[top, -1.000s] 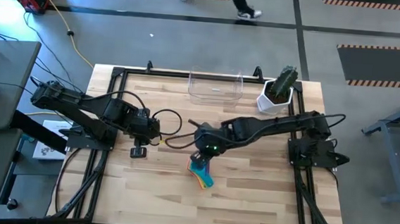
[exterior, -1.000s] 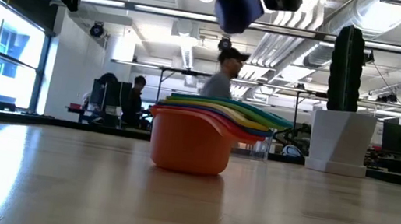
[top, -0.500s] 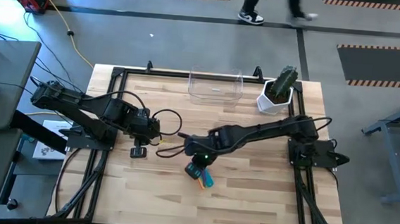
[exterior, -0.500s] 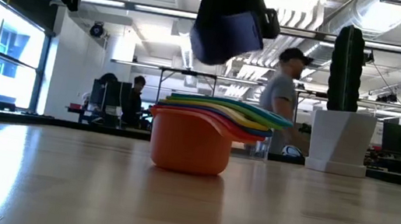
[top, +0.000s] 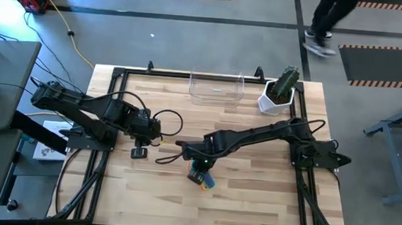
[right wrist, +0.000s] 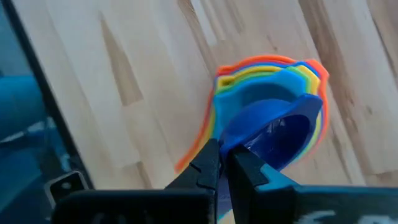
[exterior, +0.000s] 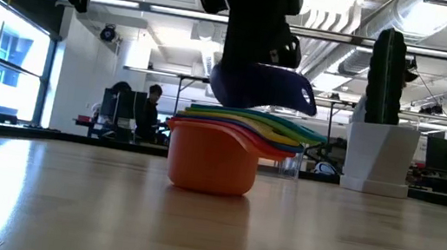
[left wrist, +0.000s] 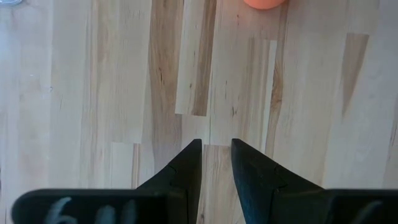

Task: Nest measuring cups in basket
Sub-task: Stack the violet measuring cup on top of the light blue measuring cup

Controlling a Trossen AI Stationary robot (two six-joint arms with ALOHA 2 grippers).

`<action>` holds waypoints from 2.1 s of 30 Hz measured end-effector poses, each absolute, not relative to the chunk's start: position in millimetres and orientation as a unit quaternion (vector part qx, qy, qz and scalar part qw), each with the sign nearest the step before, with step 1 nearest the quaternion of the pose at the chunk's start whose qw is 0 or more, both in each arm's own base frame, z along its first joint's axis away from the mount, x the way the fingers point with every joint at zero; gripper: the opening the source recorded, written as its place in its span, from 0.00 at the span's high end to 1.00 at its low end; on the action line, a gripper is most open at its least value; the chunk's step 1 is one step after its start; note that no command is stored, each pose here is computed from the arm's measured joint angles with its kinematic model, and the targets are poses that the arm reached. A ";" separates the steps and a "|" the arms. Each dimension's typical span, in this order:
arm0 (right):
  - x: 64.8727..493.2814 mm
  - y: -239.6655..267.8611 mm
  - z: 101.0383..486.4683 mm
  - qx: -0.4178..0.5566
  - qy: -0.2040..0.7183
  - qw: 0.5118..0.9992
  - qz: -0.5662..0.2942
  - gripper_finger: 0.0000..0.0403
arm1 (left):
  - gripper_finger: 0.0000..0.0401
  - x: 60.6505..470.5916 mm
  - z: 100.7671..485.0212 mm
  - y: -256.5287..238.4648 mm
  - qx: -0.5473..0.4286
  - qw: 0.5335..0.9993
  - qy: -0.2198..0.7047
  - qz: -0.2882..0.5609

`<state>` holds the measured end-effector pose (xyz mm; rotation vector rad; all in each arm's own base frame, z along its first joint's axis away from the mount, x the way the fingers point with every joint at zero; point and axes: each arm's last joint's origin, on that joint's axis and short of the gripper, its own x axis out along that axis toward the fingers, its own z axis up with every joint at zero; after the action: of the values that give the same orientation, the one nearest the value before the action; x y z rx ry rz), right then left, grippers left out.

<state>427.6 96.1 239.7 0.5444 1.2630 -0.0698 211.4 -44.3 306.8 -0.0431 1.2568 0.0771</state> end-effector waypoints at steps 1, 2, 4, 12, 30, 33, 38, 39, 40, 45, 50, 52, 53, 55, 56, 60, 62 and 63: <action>427.0 95.8 238.7 0.246 0.587 0.771 -0.034 0.99 | 0.80 211.4 306.8 -44.3 -0.020 0.808 0.588 0.036; 426.1 95.4 238.0 0.241 0.590 0.770 -0.036 0.99 | 0.80 211.4 306.8 -44.3 -0.020 0.808 0.588 0.036; 425.9 95.0 237.7 0.232 0.591 0.772 -0.038 0.99 | 0.80 211.4 306.8 -44.3 -0.020 0.808 0.588 0.036; 426.0 94.9 237.7 0.215 0.589 0.778 -0.034 0.99 | 0.80 211.4 306.8 -44.3 -0.020 0.808 0.588 0.036; 426.8 95.6 238.1 0.224 0.587 0.778 -0.028 0.81 | 0.80 211.3 306.9 -44.3 -0.020 0.808 0.588 0.036; 426.2 95.5 238.0 0.236 0.589 0.772 -0.038 0.81 | 0.80 211.2 306.9 -44.3 -0.021 0.808 0.588 0.036; 422.7 95.5 242.4 0.263 0.600 0.754 -0.051 0.81 | 0.80 212.2 306.9 -44.9 -0.050 0.808 0.585 0.049; 421.0 95.1 246.0 0.263 0.607 0.748 -0.056 0.81 | 0.80 213.2 306.8 -45.1 -0.059 0.809 0.582 0.054; 419.6 94.8 250.3 0.261 0.612 0.744 -0.059 0.81 | 0.80 214.2 306.8 -45.5 -0.067 0.811 0.578 0.058; 410.6 91.1 276.9 0.235 0.629 0.735 -0.097 0.81 | 0.80 223.1 310.6 -50.9 -0.091 0.837 0.538 0.039; 407.5 88.0 305.1 0.228 0.606 0.751 -0.131 0.81 | 0.80 232.3 316.1 -57.1 -0.096 0.867 0.490 0.012; 406.2 86.8 317.4 0.223 0.593 0.761 -0.140 0.81 | 0.80 236.0 318.7 -58.6 -0.098 0.878 0.469 0.007; 404.4 86.5 323.6 0.219 0.589 0.764 -0.144 0.81 | 0.80 237.9 320.0 -59.1 -0.097 0.884 0.458 0.003; 400.5 84.8 336.3 0.211 0.581 0.771 -0.155 0.81 | 0.80 241.3 322.6 -59.8 -0.090 0.894 0.439 -0.007; 398.5 83.8 342.8 0.207 0.576 0.774 -0.160 0.81 | 0.80 242.9 324.0 -60.2 -0.086 0.899 0.429 -0.012; 386.4 80.0 365.7 0.191 0.559 0.782 -0.199 0.81 | 0.80 248.1 328.6 -61.0 -0.073 0.915 0.396 -0.027; 378.8 78.9 372.6 0.184 0.544 0.791 -0.208 0.81 | 0.80 251.1 331.4 -60.4 -0.068 0.923 0.377 -0.033; 375.2 78.8 374.6 0.183 0.541 0.792 -0.215 0.81 | 0.80 252.8 333.2 -60.2 -0.067 0.927 0.366 -0.036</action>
<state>375.2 78.8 374.6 0.3948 1.1647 -0.4622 252.8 -60.2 333.2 -0.1366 0.7507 -0.0741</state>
